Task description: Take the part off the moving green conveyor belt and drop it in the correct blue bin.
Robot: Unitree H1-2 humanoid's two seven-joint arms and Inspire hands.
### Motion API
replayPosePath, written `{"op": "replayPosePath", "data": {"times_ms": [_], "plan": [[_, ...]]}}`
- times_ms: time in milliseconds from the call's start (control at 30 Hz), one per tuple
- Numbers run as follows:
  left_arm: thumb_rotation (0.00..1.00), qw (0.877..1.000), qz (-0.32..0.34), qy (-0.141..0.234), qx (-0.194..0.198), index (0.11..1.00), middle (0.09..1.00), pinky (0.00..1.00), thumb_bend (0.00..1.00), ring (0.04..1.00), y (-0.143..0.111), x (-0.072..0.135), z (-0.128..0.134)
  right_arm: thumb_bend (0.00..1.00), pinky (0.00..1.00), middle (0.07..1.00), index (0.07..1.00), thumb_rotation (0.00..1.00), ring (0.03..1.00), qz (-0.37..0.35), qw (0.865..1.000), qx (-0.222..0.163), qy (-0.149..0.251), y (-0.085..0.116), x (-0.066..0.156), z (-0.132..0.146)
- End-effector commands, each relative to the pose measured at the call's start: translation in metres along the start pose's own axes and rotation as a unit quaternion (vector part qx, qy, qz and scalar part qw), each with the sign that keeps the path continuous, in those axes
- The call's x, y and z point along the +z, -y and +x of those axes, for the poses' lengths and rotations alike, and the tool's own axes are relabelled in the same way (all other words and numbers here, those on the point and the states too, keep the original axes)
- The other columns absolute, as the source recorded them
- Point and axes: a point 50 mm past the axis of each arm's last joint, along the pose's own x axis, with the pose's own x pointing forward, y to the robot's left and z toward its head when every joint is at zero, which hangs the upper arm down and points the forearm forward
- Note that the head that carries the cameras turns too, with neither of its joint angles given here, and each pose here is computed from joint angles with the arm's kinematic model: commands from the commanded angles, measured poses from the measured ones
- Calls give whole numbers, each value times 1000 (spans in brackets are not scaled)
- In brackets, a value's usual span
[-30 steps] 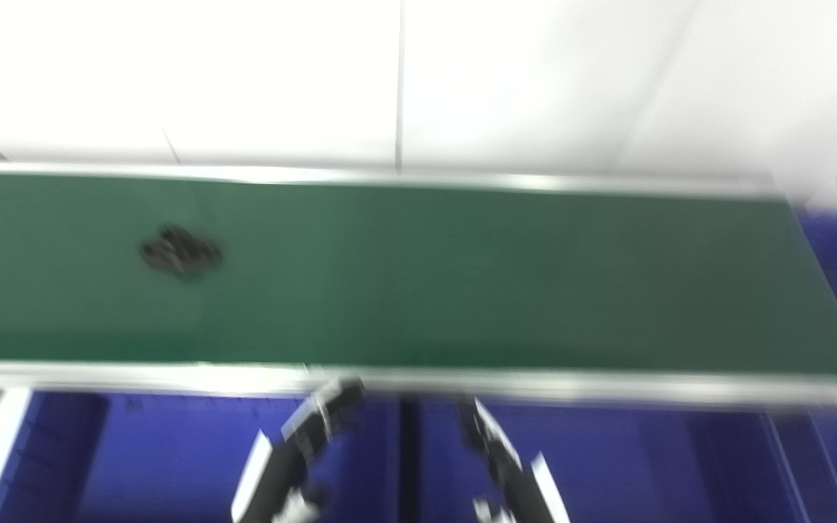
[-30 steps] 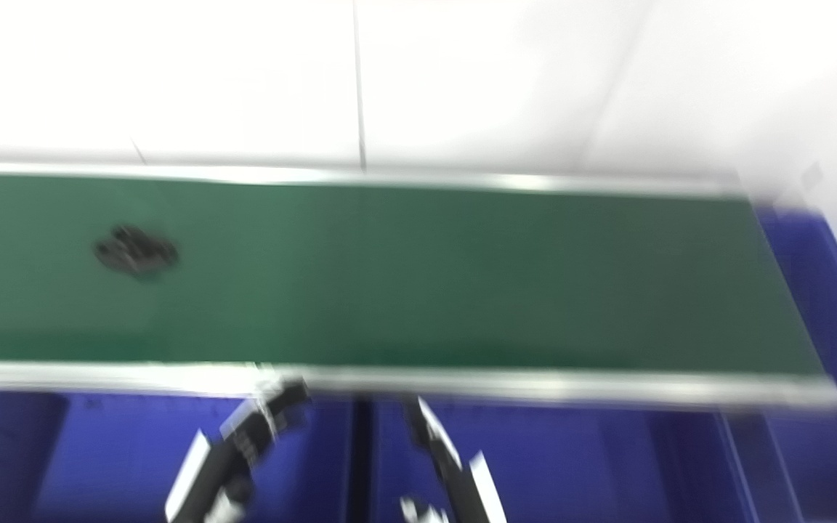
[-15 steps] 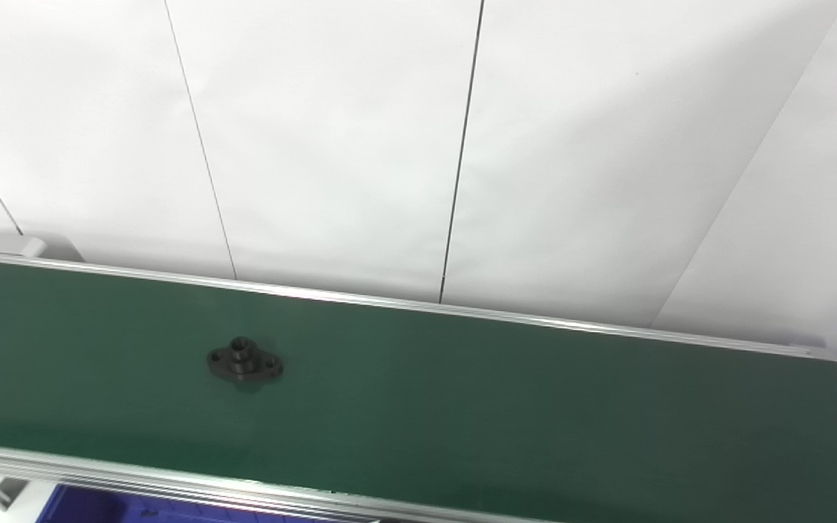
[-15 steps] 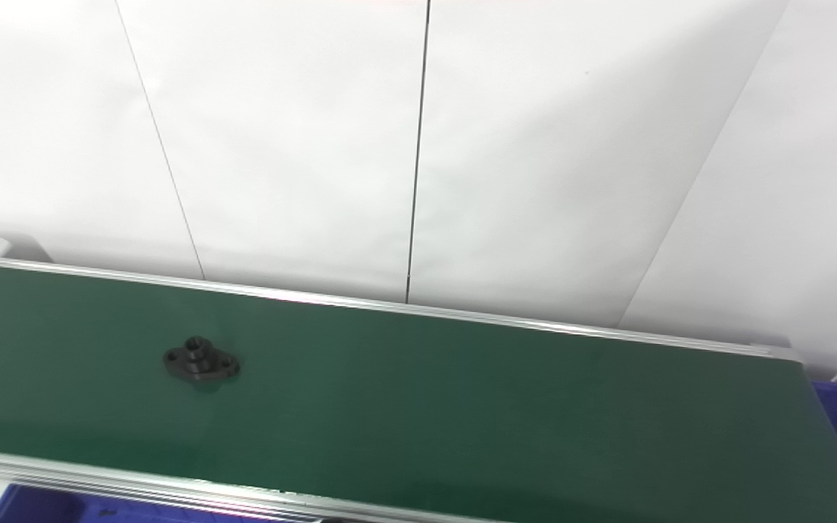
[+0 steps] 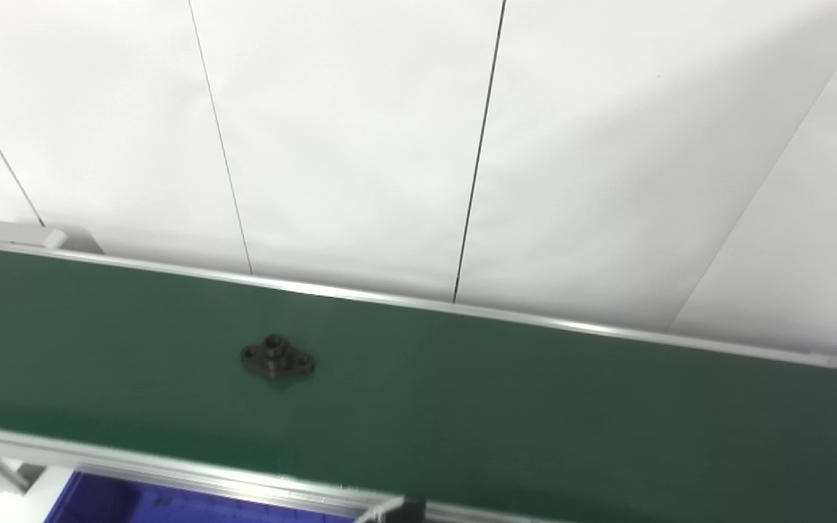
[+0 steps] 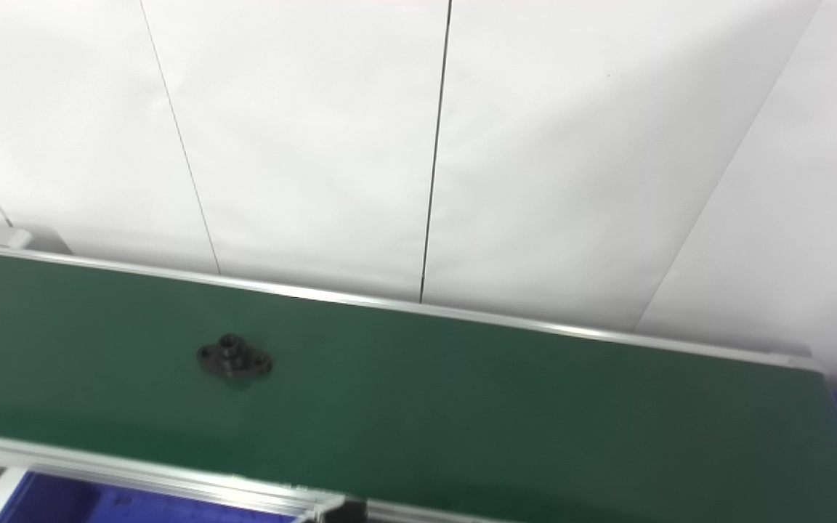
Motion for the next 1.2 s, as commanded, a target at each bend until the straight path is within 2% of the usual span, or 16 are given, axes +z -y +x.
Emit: {"op": "replayPosePath", "data": {"times_ms": [0,167,233,433,500,567,767,800,867,900,933,1000,1167], "plan": [[840,999,-1,37,-1,815,830,790,958,841,3,13,3,835,828,928,940,996,887,-1,999,1,49,3,16,1],[847,999,-1,47,0,831,833,798,940,842,5,19,5,829,809,899,915,1000,865,-55,995,-5,86,14,32,6],[854,999,-5,49,0,837,836,806,932,846,7,20,5,856,810,891,910,1000,864,-65,992,-5,104,18,41,9],[861,999,-6,50,-4,847,843,811,919,854,5,22,2,900,767,864,897,1000,835,-97,978,-24,182,22,82,19],[861,999,-6,48,-6,849,846,817,915,858,4,22,1,862,727,851,885,1000,809,-93,972,-35,213,22,97,28],[865,999,-2,46,-8,850,853,838,922,872,2,22,0,831,743,842,884,1000,804,-83,967,-43,239,22,108,40],[882,999,9,36,-14,848,858,813,920,861,1,16,-4,802,770,856,886,1000,829,-90,956,-58,274,24,133,73],[883,999,9,34,-16,848,859,808,923,860,1,15,-4,792,774,861,883,997,834,-94,954,-55,279,26,135,79],[885,1000,10,25,-15,840,860,805,940,862,0,11,-6,787,765,851,874,858,826,-124,949,-51,286,29,139,91],[885,1000,8,20,-14,840,860,805,940,862,0,8,-8,787,765,851,874,858,826,-147,947,-50,283,31,142,98],[879,1000,7,15,-13,838,862,800,927,862,0,6,-9,808,754,841,866,772,817,-170,945,-50,275,32,145,105],[873,1000,6,9,-15,838,861,794,905,858,0,3,-10,835,730,831,859,713,804,-201,943,-53,260,33,151,117],[878,1000,10,-8,-27,832,874,800,893,869,1,-3,-13,815,639,819,847,706,759,-238,940,-60,237,30,164,144]]}}
